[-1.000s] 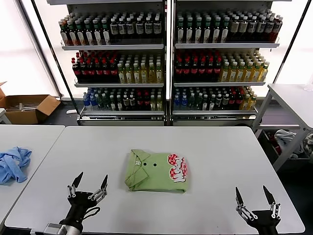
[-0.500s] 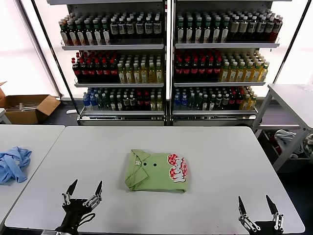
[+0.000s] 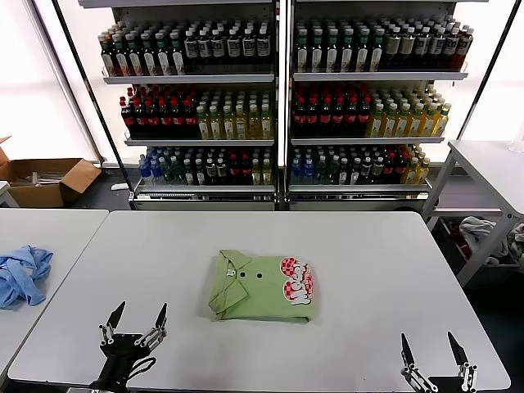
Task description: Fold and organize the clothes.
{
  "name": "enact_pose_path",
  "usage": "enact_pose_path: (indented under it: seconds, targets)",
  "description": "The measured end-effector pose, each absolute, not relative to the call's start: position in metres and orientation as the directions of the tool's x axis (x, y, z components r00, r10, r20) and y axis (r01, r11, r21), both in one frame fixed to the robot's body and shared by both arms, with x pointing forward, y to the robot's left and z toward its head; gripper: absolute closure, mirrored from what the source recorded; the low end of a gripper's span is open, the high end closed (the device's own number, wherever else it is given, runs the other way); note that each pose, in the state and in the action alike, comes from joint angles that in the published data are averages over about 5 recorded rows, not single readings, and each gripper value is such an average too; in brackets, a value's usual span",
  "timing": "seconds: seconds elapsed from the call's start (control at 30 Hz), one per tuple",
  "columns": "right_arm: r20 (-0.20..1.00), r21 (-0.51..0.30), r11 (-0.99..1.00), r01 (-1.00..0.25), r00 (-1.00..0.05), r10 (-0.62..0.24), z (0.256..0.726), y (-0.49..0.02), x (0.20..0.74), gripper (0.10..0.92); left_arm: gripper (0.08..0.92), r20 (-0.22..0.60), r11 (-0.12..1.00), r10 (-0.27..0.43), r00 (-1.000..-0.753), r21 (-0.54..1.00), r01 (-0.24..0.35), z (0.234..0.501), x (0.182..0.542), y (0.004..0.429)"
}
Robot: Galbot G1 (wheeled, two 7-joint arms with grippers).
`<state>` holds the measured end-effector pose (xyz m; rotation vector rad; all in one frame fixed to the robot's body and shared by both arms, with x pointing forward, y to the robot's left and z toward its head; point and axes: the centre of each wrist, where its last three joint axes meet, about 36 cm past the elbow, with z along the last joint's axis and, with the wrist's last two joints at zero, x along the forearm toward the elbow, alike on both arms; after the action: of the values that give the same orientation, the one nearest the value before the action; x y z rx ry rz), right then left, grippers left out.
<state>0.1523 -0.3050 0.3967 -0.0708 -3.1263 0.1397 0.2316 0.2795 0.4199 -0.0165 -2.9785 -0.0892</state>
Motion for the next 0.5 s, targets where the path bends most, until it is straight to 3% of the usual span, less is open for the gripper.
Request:
enact_pose_path:
  seconds: [0.5]
  targets:
    - [0.009,-0.088,0.995,0.052,-0.999,0.052,0.3925,-0.3043,0.1511,0.2,0.177,0.16,0.998,-0.005,-0.987,0.063,0.005,0.4183,0.2339,0.2833]
